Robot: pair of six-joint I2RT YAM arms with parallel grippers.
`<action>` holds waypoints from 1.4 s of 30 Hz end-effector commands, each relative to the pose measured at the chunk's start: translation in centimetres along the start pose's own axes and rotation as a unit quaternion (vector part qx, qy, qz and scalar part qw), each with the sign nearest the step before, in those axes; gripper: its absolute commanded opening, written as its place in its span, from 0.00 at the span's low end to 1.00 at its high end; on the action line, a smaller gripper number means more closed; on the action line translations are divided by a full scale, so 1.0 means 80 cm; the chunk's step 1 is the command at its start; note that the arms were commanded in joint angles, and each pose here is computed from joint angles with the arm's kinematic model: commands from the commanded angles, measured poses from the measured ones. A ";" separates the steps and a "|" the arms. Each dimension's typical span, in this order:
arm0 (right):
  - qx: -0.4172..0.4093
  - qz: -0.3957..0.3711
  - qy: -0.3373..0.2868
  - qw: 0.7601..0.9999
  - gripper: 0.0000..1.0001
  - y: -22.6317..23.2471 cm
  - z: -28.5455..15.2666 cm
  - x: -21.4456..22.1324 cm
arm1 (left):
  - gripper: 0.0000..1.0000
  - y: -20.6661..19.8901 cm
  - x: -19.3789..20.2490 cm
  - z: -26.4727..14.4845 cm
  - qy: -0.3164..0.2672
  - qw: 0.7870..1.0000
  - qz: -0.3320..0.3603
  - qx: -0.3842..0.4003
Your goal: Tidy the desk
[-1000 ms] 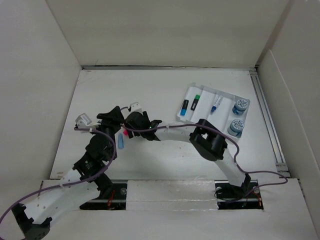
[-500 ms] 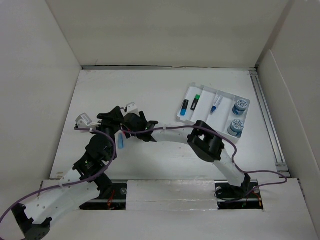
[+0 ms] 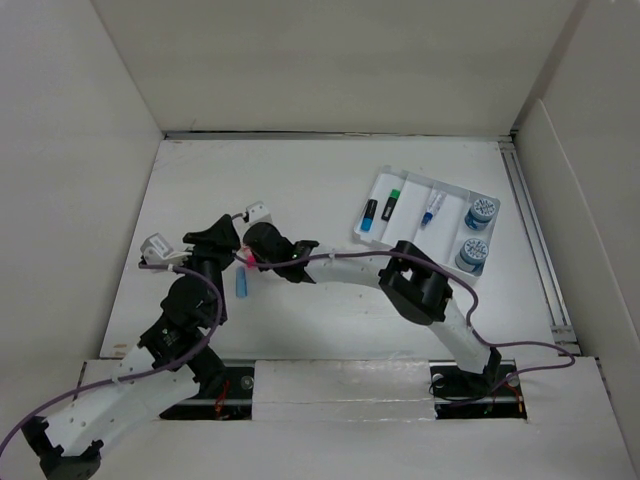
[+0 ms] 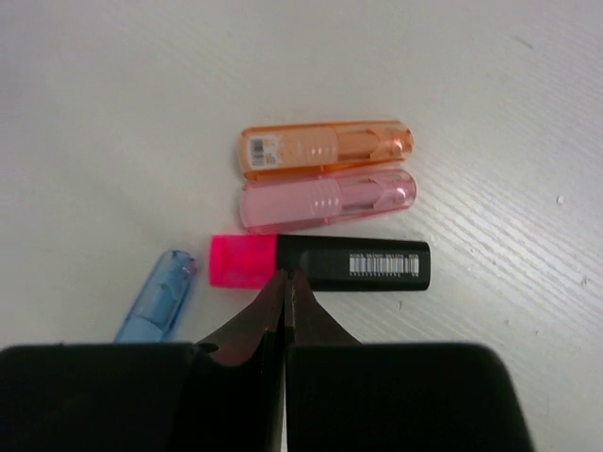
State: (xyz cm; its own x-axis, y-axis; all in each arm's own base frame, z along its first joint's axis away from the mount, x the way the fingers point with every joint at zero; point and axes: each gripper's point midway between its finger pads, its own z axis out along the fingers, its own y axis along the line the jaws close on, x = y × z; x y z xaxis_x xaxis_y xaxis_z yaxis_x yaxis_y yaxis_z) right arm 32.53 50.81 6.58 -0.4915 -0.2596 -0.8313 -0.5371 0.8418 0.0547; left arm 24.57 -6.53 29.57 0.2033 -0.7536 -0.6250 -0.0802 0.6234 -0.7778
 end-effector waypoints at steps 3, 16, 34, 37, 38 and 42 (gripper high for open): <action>-0.040 0.010 -0.048 0.998 0.00 0.031 -0.004 -0.054 | 0.50 0.007 -0.014 -0.005 -0.020 0.999 -0.029 -0.001; -0.082 -0.002 -0.022 0.996 0.00 0.056 0.020 -0.028 | 0.50 0.004 -0.006 -0.001 -0.014 1.000 -0.011 -0.005; -0.051 -0.007 0.011 0.999 0.00 0.009 -0.033 0.027 | 0.50 0.002 -0.001 0.001 -0.009 1.000 -0.003 -0.003; -0.042 -0.006 0.007 0.999 0.00 -0.003 -0.052 0.023 | 0.50 0.001 -0.001 0.001 -0.008 1.000 -0.005 -0.001; -0.045 -0.003 -0.002 0.999 0.00 -0.003 -0.060 0.011 | 0.50 0.001 -0.001 0.001 -0.008 1.000 -0.005 -0.001; -0.071 0.012 -0.046 0.996 0.00 0.011 -0.076 -0.034 | 0.50 0.001 -0.001 0.000 -0.008 1.000 -0.005 0.001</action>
State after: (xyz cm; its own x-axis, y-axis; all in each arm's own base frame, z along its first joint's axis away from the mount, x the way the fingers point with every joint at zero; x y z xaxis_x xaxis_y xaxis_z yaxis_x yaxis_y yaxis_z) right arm 28.64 47.05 5.46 -0.5219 -0.3227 -0.7896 -0.6041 0.7934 0.0751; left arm 24.63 -6.31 28.49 0.2054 -0.7403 -0.6402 -0.1030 0.6342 -0.7663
